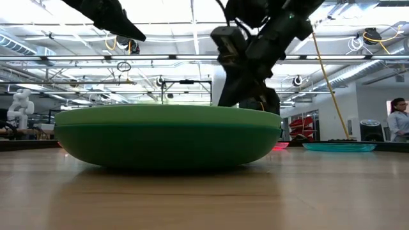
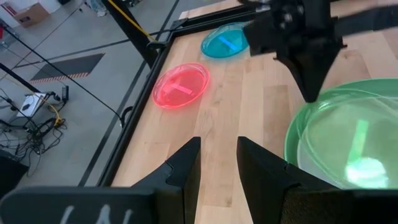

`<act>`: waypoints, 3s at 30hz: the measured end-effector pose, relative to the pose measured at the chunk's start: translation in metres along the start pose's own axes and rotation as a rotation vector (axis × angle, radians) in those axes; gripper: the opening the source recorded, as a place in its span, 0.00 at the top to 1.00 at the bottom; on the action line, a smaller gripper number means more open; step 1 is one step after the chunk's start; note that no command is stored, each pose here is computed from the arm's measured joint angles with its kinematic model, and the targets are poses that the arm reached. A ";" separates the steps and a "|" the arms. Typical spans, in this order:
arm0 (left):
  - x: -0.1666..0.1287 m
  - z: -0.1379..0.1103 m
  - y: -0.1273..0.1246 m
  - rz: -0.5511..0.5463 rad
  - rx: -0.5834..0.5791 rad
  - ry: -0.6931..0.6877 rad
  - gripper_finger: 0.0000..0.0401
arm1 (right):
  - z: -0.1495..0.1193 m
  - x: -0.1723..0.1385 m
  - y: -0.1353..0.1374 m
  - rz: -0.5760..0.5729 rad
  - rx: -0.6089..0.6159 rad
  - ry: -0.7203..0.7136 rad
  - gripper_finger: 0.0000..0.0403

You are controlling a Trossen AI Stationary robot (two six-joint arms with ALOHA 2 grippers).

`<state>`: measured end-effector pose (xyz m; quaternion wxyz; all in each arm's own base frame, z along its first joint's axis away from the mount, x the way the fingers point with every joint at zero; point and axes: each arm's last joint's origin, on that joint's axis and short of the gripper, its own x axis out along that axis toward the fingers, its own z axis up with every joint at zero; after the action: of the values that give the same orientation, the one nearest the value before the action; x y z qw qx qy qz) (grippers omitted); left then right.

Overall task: Stack plastic plates
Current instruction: Stack the small green plate on the large light blue plate, then stack the small pink plate on the small green plate

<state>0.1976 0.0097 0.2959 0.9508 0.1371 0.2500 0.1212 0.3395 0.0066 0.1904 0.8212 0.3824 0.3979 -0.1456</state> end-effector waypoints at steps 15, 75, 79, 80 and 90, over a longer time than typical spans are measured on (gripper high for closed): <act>0.000 0.000 0.000 0.000 -0.001 0.000 0.72 | 0.013 0.021 0.015 0.024 -0.034 0.043 0.90; 0.000 0.000 0.000 0.000 0.017 -0.001 0.72 | 0.120 0.001 -0.131 -0.646 -0.165 0.308 0.63; 0.000 0.000 0.000 0.000 0.017 -0.001 0.72 | 0.121 0.002 -0.131 -0.646 -0.169 0.298 0.63; 0.000 0.000 0.000 0.000 0.017 -0.001 0.72 | 0.122 0.002 -0.131 -0.644 -0.170 0.289 0.64; 0.000 0.000 0.000 0.000 0.017 0.000 0.72 | 0.124 0.008 -0.133 -0.656 -0.177 0.258 0.65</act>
<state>0.1976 0.0097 0.2960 0.9496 0.1454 0.2510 0.1190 0.3395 -0.1736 0.1643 0.7038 0.1772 0.6107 -0.3168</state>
